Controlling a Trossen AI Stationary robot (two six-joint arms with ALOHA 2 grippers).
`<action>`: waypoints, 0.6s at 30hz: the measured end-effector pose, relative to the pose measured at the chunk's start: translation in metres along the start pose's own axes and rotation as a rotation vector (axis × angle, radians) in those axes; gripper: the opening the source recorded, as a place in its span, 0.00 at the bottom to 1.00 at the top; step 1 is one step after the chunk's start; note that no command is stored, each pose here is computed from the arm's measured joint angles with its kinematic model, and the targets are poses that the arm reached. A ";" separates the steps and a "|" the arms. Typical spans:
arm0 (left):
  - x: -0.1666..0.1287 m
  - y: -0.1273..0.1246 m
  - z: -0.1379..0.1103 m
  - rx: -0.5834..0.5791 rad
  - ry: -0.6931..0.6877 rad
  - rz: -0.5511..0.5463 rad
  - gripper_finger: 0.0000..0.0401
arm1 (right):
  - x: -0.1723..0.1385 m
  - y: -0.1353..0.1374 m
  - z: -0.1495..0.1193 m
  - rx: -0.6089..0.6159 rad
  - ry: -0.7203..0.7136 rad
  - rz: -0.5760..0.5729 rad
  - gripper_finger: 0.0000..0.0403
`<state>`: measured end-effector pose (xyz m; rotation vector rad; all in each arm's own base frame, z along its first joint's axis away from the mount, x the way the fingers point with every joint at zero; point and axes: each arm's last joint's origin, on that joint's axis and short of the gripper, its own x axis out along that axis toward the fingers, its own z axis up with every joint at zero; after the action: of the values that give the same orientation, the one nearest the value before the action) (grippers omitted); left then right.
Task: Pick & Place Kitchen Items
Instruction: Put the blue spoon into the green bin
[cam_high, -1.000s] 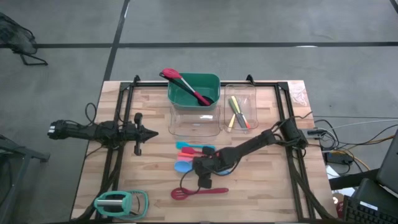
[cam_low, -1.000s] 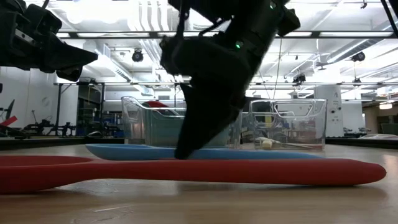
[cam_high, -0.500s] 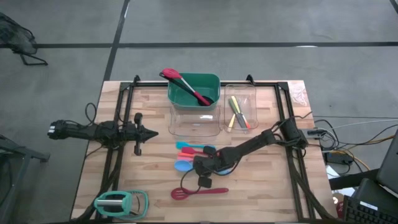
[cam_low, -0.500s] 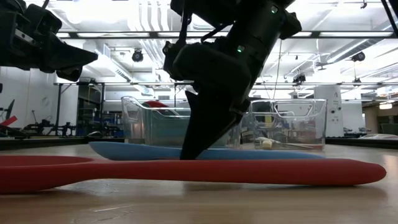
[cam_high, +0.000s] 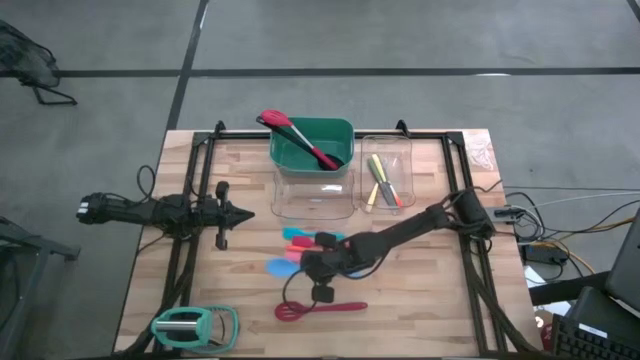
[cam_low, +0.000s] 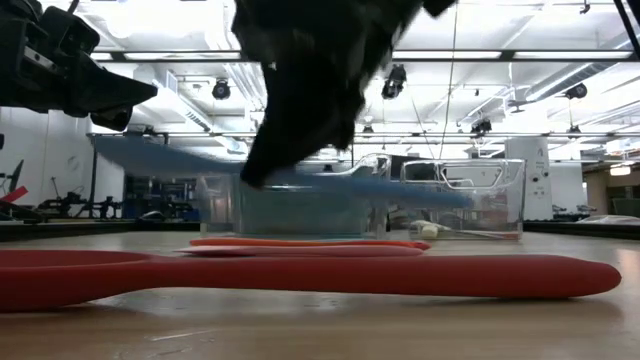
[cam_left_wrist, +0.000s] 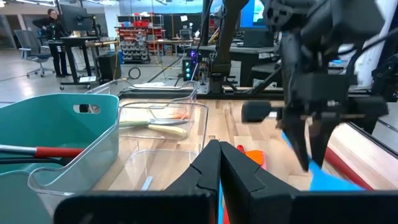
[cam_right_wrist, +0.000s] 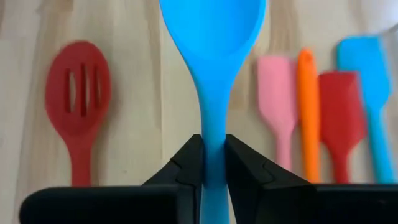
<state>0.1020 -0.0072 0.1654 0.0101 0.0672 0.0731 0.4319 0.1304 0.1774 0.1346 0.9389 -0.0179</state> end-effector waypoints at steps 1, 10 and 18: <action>0.000 0.000 0.000 0.000 0.000 0.000 0.02 | -0.005 0.000 0.004 -0.013 -0.004 -0.010 0.11; 0.000 0.000 0.000 0.000 0.000 0.000 0.02 | -0.055 -0.019 0.048 -0.161 -0.143 -0.252 0.13; 0.000 0.000 0.000 0.000 0.001 0.000 0.02 | -0.089 -0.058 0.088 -0.253 -0.247 -0.549 0.11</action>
<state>0.1020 -0.0072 0.1653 0.0102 0.0677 0.0732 0.4463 0.0585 0.2940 -0.3563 0.7007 -0.4131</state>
